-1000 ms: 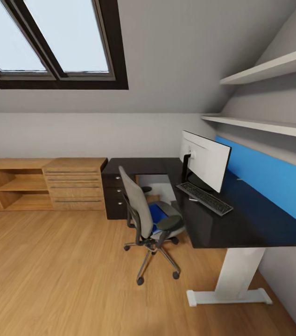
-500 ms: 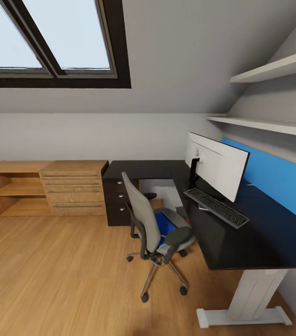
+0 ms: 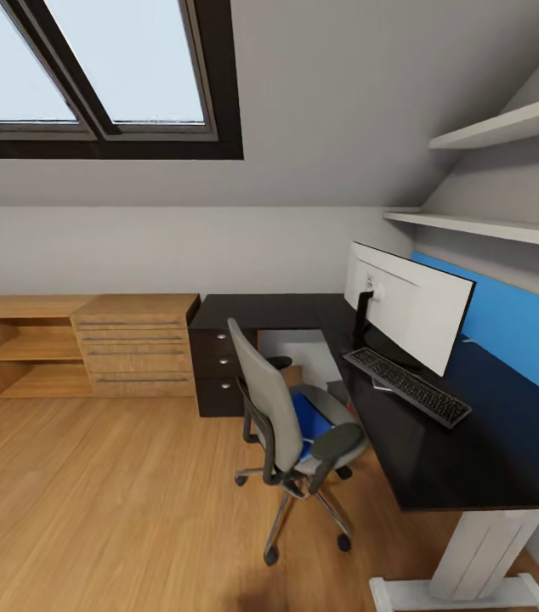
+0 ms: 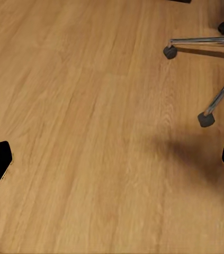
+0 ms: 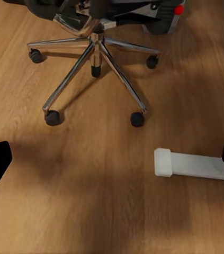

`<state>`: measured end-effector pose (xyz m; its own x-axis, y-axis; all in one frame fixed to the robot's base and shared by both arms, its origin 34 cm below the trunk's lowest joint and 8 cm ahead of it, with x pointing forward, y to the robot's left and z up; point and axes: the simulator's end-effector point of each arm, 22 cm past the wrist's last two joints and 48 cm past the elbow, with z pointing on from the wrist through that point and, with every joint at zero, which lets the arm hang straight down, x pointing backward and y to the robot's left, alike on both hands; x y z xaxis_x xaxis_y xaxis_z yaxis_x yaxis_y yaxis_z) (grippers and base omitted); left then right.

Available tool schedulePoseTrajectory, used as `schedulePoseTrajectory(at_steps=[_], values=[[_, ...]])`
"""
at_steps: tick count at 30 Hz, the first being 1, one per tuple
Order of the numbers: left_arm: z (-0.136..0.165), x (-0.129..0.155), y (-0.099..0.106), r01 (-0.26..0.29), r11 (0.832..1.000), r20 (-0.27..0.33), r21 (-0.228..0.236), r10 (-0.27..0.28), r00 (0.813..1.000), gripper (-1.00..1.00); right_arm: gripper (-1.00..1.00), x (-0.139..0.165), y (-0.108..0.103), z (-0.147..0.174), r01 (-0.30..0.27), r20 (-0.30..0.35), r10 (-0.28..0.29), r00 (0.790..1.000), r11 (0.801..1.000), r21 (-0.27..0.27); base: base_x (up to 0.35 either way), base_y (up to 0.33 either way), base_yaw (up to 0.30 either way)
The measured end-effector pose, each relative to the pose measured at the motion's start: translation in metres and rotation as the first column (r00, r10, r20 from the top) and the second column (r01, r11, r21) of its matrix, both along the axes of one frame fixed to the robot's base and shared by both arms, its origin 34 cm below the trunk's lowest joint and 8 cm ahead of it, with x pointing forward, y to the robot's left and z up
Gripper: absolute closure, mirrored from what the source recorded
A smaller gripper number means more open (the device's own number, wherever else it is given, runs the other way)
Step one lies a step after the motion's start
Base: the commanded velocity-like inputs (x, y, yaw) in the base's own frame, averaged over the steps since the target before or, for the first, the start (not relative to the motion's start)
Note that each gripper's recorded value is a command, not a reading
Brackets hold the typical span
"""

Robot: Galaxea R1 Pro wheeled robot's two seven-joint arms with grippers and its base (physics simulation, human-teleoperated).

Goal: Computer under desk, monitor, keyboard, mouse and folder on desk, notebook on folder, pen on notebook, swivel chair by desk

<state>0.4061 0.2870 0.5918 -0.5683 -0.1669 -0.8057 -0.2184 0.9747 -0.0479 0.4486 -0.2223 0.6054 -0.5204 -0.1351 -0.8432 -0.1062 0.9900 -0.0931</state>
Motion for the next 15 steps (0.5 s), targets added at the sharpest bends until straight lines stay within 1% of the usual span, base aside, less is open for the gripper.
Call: schedulePoseTrajectory(at_steps=[4, 12, 13, 15], values=[[0.000, 0.000, 0.002, -0.003, 1.000, 0.000, 0.002, 0.003, 1.000, -1.00, -1.00, 0.000, 0.000, 0.000, 0.001, 0.000, -0.001, 1.000, 1.000, 0.000, 0.250, 0.101, 0.000], [0.000, 0.000, 0.002, -0.004, 1.000, 0.000, 0.003, 0.004, 1.000, -1.00, -1.00, 0.000, 0.000, 0.000, 0.001, 0.000, -0.001, 1.000, 1.000, 0.000, 0.296, 0.141, 0.000], [0.000, 0.000, 0.003, -0.004, 1.000, 0.000, 0.003, 0.004, 1.000, -1.00, -1.00, 0.000, 0.000, 0.000, 0.001, 0.000, -0.001, 1.000, 1.000, 0.000, 0.000, 0.000, 0.000], [0.000, 0.000, -0.008, 0.009, 1.000, -0.002, -0.008, -0.009, 1.000, -1.00, -1.00, 0.002, 0.009, 0.001, -0.007, 0.004, 0.007, 1.000, 1.000, 0.007, 0.000, 0.000, 0.000]])
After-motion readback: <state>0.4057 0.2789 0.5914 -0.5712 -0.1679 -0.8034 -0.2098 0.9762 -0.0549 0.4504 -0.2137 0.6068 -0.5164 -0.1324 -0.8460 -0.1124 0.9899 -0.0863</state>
